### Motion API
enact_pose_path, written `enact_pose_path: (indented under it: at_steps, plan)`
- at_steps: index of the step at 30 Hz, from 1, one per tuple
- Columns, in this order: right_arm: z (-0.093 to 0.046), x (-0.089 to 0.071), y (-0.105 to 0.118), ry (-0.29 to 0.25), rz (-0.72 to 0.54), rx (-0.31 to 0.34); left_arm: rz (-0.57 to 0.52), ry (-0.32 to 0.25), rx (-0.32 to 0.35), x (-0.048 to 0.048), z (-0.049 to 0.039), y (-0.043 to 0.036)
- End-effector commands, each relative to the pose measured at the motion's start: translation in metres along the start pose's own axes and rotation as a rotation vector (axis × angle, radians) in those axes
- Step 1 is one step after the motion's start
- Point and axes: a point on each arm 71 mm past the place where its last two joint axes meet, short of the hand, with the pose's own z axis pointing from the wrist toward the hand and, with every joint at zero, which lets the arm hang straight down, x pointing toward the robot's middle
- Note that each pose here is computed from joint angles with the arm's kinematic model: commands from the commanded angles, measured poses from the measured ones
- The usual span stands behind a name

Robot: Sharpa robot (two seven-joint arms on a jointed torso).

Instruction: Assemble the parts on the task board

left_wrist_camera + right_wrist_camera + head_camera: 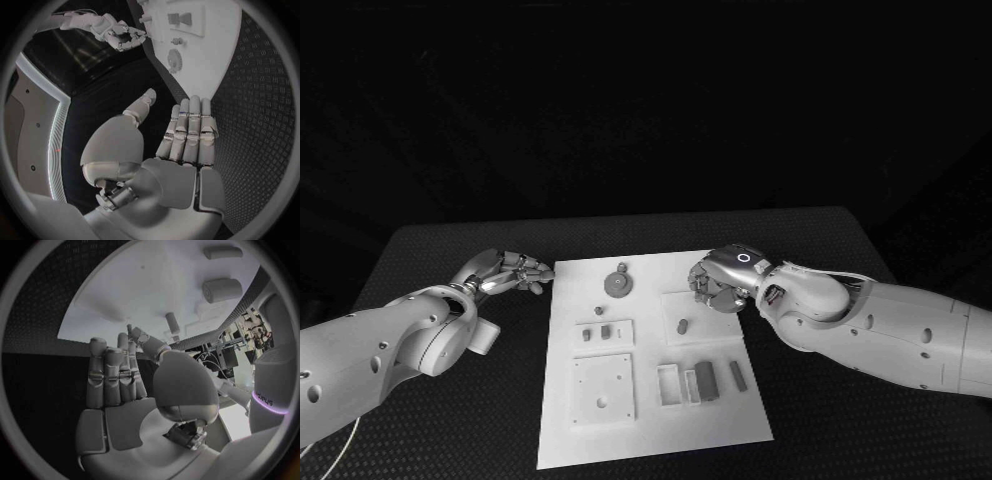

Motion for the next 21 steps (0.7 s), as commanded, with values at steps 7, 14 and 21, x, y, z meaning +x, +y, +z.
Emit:
enact_pose_path:
  at_steps: [7,14,21]
  plan:
    - [-0.001,-0.007,0.0,-0.007,0.019,0.009,-0.01,0.015,0.007,0.0021,0.0005,-0.0014]
    - [0.0,-0.012,0.006,-0.018,0.033,-0.005,-0.01,0.016,0.008,0.0026,0.0007,-0.0017]
    - [0.003,-0.015,0.027,-0.018,0.067,-0.049,-0.01,0.016,0.009,0.0031,0.0009,-0.002]
